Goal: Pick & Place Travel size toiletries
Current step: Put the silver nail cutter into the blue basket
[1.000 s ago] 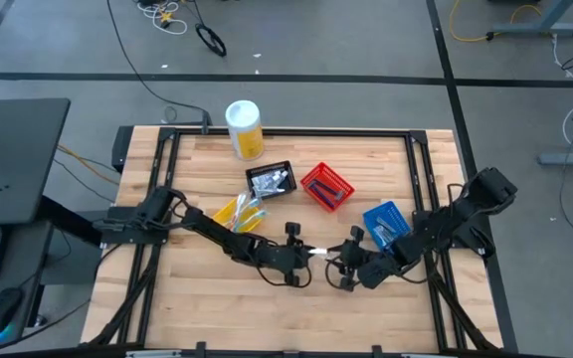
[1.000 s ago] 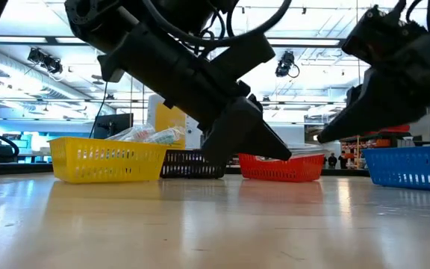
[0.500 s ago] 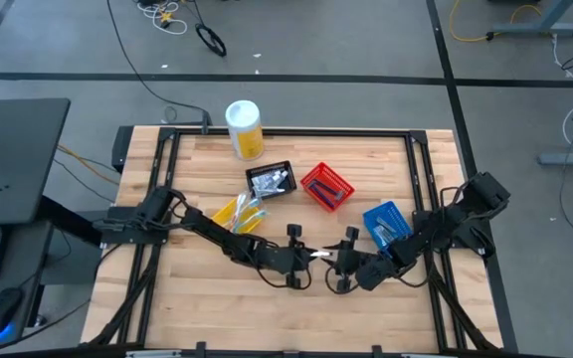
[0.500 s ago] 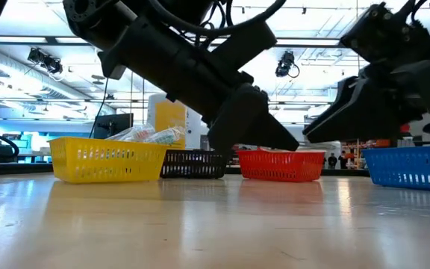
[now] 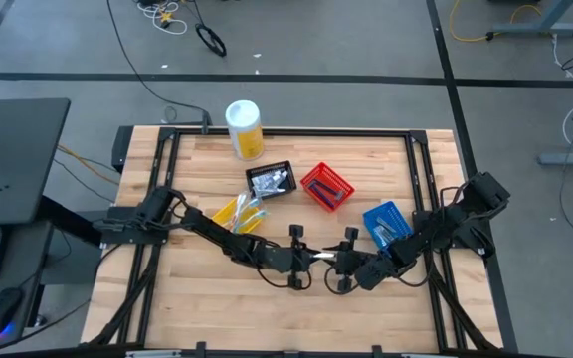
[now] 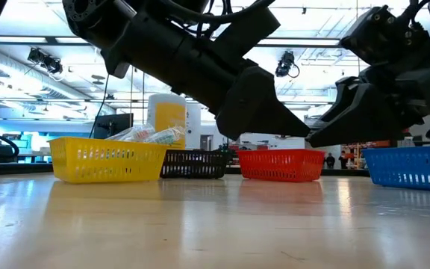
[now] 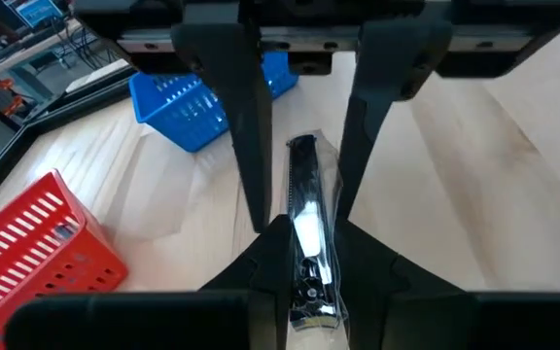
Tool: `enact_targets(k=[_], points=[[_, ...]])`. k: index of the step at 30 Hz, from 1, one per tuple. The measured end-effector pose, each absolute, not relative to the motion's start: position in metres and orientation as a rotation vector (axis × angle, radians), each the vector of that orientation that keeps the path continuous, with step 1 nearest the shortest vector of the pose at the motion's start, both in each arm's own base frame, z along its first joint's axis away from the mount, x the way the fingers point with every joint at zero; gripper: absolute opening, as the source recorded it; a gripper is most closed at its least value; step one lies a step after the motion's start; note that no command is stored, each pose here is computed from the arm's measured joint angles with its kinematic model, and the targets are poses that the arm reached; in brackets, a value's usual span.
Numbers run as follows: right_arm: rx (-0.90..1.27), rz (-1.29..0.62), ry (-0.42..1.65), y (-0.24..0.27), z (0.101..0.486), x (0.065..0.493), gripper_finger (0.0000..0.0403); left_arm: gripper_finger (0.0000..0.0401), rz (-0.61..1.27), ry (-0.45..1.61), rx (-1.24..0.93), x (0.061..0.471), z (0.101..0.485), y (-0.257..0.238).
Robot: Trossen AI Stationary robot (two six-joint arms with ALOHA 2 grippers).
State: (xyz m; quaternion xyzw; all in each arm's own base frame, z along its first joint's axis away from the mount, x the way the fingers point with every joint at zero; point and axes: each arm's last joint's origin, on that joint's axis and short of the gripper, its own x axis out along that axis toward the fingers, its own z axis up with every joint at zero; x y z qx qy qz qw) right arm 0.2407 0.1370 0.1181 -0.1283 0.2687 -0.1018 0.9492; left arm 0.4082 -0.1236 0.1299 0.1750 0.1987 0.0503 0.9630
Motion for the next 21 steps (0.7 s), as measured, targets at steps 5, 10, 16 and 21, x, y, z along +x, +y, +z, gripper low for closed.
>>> enact_targets(k=[5, 10, 16, 21], points=[[-0.256, -0.205, 0.542, 0.1373, 0.1185, 0.2411, 0.0105, 0.0063, 0.101, 0.411, 0.358, 0.4079, 0.1292, -0.1234], [-0.242, -0.171, 0.549, 0.1384, 0.1184, 0.2413, 0.0075, 0.0069, 0.098, 0.413, 0.343, 0.4077, 0.1288, -0.1237], [-0.221, -0.16, 0.547, 0.1391, 0.1187, 0.2417, 0.0068, 0.009, 0.088, 0.411, 0.323, 0.4078, 0.1288, -0.1239], [-0.159, -0.163, 0.572, 0.1388, 0.1163, 0.24, 0.0067, 0.011, 0.093, 0.408, 0.321, 0.4079, 0.1291, -0.1239]])
